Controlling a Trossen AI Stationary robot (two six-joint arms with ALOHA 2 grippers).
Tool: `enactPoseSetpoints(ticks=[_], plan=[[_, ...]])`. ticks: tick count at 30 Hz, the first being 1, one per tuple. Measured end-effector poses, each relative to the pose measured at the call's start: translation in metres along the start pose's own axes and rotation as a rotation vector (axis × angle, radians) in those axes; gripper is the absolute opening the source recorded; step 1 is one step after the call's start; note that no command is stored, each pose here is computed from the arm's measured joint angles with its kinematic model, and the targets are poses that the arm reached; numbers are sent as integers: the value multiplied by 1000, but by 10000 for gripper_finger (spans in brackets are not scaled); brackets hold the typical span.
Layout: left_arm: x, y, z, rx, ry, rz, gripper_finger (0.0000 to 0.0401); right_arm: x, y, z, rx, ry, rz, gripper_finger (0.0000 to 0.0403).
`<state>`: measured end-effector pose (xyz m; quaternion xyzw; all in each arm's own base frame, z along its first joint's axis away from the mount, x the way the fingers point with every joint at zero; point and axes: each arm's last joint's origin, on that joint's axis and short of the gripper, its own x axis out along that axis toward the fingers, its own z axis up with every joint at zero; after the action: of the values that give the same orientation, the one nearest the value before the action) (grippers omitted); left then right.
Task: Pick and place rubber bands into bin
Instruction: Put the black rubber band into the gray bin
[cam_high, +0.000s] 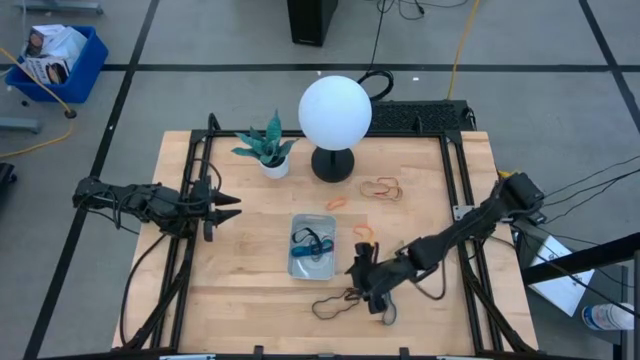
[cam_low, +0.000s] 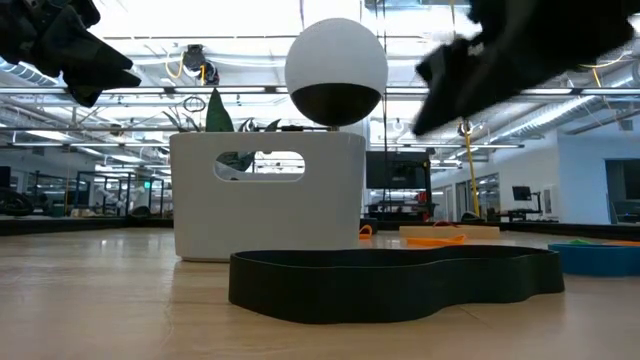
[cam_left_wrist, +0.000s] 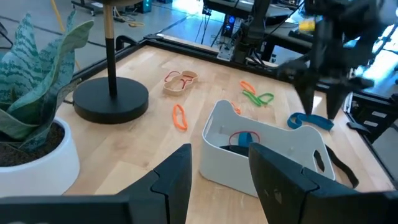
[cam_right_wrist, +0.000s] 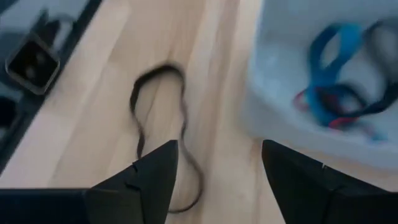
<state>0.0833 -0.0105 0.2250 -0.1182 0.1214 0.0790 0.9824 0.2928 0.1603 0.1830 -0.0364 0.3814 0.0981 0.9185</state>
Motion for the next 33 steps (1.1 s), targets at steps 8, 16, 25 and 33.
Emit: enactPoseSetpoints(ticks=[8, 16, 25, 33], plan=[[0, 0, 0, -1, 0, 0, 166, 35, 2, -24, 56, 125, -28, 217], [0, 0, 0, -1, 0, 0, 166, 50, 3, -37, 88, 180, -46, 192], [0, 0, 0, -1, 1, -1, 166, 52, 4, -38, 81, 191, -24, 107], [0, 0, 0, 2, 0, -1, 166, 52, 4, -38, 98, 188, -25, 15]])
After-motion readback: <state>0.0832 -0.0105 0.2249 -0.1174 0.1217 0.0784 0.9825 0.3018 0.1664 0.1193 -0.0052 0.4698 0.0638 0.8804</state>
